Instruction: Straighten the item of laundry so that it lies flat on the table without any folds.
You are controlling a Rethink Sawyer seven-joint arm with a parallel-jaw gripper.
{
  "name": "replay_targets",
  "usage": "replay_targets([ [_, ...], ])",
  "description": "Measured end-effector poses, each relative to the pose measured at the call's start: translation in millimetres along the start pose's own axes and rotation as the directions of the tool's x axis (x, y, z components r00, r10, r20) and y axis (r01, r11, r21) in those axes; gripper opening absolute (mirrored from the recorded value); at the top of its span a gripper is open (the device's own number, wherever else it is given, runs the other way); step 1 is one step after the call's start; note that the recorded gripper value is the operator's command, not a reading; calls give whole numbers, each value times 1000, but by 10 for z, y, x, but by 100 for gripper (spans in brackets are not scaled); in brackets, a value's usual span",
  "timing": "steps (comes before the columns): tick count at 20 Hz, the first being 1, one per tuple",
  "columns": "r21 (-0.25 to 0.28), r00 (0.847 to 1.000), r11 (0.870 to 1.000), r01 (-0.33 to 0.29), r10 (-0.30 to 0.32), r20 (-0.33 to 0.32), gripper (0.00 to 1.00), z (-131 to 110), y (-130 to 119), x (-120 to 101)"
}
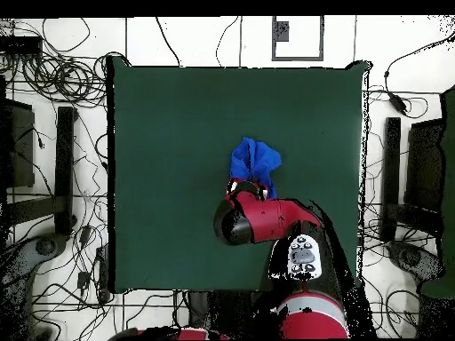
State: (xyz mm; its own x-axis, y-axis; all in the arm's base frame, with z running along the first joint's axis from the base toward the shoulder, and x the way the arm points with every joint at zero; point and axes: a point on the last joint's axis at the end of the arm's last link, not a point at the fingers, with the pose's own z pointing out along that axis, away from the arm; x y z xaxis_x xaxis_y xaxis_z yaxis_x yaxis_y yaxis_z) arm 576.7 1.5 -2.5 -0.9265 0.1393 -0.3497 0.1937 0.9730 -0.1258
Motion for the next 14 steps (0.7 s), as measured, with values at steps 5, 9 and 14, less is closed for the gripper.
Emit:
replay_targets([
  [5, -4, 1000, 1000, 3, -3, 25, 0, 5, -15, -14],
  [9, -6, 999, 1000, 3, -3, 47, 0, 1, -40, -42],
  [14, -6, 999, 1000, 3, -2, 50, 0, -3, -46, -48],
])
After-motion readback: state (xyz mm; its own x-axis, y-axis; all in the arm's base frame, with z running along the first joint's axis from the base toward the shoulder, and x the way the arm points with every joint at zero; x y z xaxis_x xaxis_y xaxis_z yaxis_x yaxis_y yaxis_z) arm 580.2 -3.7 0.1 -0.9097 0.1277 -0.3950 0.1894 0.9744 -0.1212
